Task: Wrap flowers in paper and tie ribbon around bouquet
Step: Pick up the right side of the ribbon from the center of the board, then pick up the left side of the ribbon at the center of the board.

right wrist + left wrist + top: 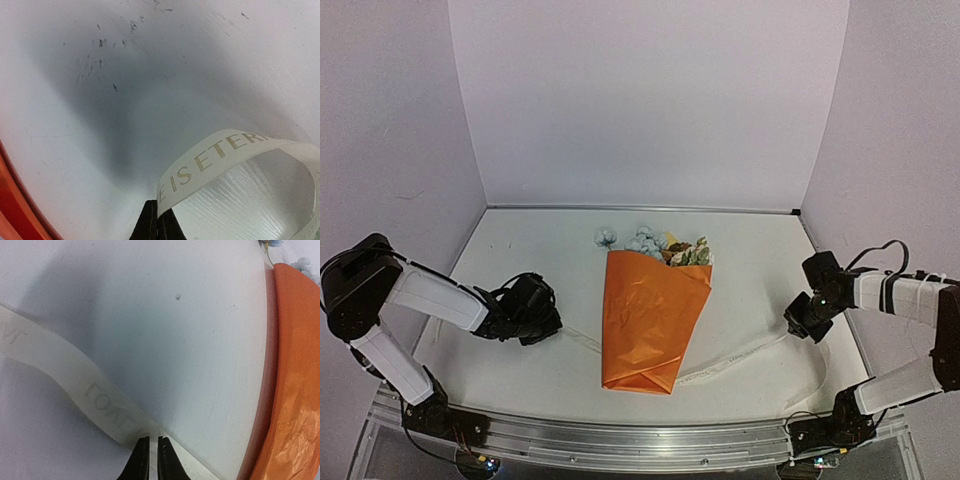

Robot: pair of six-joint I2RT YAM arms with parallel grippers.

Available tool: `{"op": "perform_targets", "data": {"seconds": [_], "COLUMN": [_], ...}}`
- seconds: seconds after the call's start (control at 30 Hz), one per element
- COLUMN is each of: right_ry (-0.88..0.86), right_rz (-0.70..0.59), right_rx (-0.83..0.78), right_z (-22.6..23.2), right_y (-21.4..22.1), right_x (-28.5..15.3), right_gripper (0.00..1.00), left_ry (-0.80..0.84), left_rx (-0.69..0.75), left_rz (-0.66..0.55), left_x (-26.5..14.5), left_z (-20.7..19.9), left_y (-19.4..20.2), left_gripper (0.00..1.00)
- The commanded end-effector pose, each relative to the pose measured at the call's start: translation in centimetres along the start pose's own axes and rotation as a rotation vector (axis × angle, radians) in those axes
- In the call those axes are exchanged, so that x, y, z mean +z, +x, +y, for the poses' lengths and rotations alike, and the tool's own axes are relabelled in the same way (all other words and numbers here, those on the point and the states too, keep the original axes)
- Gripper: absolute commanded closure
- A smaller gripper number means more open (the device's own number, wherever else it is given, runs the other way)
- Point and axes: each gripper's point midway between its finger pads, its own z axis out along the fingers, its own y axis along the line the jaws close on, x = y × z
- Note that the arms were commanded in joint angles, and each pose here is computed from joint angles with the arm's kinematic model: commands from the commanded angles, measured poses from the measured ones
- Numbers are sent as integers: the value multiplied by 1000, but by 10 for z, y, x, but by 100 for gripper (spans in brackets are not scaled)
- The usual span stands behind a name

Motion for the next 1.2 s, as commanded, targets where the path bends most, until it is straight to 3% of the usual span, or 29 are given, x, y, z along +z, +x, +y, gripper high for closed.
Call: {"op": "perform_targets", "data": {"seconds": [0.0, 0.2, 0.33, 0.53, 0.73, 1.0, 1.07, 1.17], "right_ry": [-70, -131, -168, -211, -224, -239, -235, -231], "right_rz": [49, 96, 108, 116, 122, 141, 145, 144], "right_rx": [12, 5, -13, -29, -30, -32, -35, -42], "right_z": [23, 32, 37, 45, 48, 55, 55, 56], "right_y": [0, 10, 13, 14, 14, 15, 15, 14], "right_x": [-8, -16, -23, -32, -34, -39, -41, -45], "right_gripper": [100, 100, 100, 100, 100, 100, 100, 100], "left_ry": [-80, -171, -225, -265, -278, -363, -389, -388], "left_rx": [-32, -140, -239, -355, -415, -531, -533, -544], "left_rz": [4, -99, -125, -171, -134, -130, -135, -146], "left_x": [-25, -59, -58, -44, -9, 12, 15, 18], "left_z": [22, 43, 54, 47, 32, 52, 56, 60], "left_y": [-4, -34, -51, -70, -75, -61, -62, -64], "left_gripper": [84, 56, 45, 41, 42, 51, 58, 77]}}
